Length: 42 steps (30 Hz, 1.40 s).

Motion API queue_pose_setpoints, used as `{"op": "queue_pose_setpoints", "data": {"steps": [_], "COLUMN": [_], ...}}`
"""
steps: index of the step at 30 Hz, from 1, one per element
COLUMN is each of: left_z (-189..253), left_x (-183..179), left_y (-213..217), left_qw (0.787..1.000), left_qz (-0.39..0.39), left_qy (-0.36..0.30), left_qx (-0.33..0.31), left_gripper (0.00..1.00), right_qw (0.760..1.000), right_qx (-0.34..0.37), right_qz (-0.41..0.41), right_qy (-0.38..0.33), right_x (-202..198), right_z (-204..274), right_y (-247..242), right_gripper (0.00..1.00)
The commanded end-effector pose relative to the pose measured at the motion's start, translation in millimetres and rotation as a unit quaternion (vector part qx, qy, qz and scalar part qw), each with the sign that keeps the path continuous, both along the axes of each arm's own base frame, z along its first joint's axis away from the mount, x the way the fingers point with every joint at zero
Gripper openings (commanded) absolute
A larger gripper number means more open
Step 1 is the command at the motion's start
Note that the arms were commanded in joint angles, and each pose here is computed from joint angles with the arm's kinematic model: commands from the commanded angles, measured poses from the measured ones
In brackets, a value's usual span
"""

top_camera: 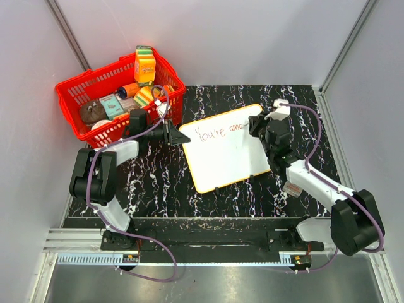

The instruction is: Write a sentence on the whiteboard

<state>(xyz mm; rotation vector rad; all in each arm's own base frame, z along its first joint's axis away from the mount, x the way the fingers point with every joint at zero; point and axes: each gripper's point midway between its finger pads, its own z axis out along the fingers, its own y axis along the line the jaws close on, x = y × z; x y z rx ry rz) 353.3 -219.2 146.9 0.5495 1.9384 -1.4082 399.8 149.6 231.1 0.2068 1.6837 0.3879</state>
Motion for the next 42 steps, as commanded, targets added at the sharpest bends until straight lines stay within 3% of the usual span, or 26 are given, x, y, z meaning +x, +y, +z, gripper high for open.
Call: {"op": "queue_pose_setpoints", "data": {"steps": [1, 19, 42], "left_z": [-40.8, -40.0, -40.8], "left_x": [-9.0, -9.0, -8.9], "left_y": [-9.4, -9.3, -10.3], "left_qw": [0.998, 0.997, 0.997], "left_qz": [-0.024, -0.025, -0.025], "left_qy": [-0.040, -0.042, -0.041], "left_qx": [0.053, 0.054, 0.054], "left_gripper": [0.00, 0.00, 0.00], "right_qw": [0.999, 0.999, 1.000], "right_qx": [-0.005, 0.005, -0.006], "right_qz": [-0.029, -0.026, -0.028], "right_qy": [-0.018, -0.033, -0.005], "right_x": [10.7, 13.4, -3.8], "right_z": [16.3, 27.2, 3.7], "right_y": [-10.5, -8.9, -17.5], "right_gripper": [0.00, 0.00, 0.00]}}
